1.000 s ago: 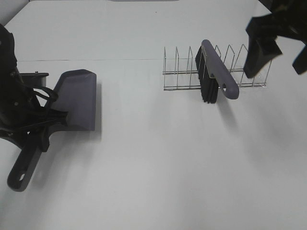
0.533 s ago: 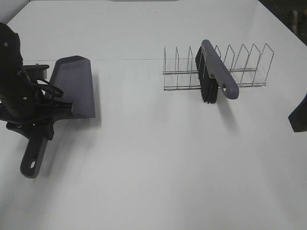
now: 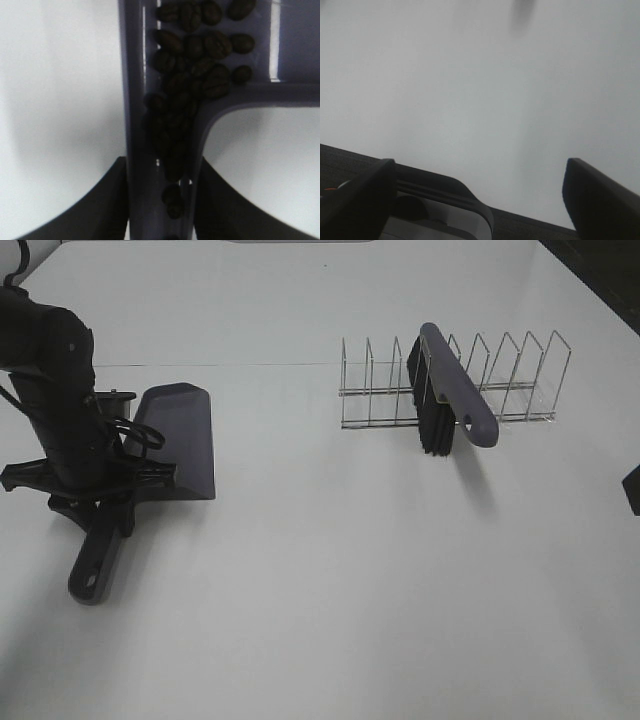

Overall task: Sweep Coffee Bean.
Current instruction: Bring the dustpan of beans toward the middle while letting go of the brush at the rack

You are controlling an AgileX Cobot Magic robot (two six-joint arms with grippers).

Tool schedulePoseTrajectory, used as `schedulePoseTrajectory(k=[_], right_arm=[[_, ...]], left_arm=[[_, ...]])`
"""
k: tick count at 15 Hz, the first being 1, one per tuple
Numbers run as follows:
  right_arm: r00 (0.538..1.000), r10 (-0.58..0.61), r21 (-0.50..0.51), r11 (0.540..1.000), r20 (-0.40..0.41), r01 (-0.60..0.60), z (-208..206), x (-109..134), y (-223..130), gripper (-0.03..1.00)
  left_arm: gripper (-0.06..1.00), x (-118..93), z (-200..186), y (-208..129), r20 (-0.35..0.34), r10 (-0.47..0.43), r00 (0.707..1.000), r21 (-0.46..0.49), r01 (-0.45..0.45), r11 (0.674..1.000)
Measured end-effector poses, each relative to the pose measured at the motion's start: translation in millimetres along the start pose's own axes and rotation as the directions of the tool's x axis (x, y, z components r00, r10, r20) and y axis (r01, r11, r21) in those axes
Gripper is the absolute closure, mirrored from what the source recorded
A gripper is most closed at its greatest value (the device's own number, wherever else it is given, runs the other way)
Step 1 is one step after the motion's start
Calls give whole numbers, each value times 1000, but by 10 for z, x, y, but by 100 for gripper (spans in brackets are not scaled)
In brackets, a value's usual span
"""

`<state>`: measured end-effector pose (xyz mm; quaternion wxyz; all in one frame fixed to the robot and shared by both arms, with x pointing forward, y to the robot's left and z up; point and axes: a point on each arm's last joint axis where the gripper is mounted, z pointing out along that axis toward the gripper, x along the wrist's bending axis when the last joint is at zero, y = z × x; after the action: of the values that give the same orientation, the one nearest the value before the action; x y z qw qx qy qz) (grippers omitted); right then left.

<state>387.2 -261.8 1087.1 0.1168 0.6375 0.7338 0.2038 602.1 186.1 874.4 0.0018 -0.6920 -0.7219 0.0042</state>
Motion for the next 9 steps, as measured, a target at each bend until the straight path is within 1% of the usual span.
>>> schedulePoseTrajectory(k=[2, 3, 4, 6, 7, 8, 9], right_arm=[[1000, 0, 0, 1000, 0, 0, 0, 0, 0, 13], [1000, 0, 0, 1000, 0, 0, 0, 0, 0, 13], [1000, 0, 0, 1000, 0, 0, 0, 0, 0, 13], [1000, 0, 0, 1000, 0, 0, 0, 0, 0, 13], [1000, 0, 0, 1000, 0, 0, 0, 0, 0, 13], [1000, 0, 0, 1000, 0, 0, 0, 0, 0, 13], [1000, 0, 0, 1000, 0, 0, 0, 0, 0, 13]], left_arm=[[61, -4, 4, 9, 4, 7, 1000, -9, -7, 1000], [58, -4, 8, 11, 4, 9, 1000, -10, -9, 1000], [54, -5, 11, 12, 5, 9, 1000, -11, -9, 1000], [38, -6, 11, 12, 5, 10, 1000, -11, -10, 1000], [32, -5, 11, 11, 5, 10, 1000, -10, -10, 1000], [28, -5, 11, 9, 5, 9, 1000, -8, -9, 1000], [27, -4, -4, 5, 4, 9, 1000, -6, -9, 1000]])
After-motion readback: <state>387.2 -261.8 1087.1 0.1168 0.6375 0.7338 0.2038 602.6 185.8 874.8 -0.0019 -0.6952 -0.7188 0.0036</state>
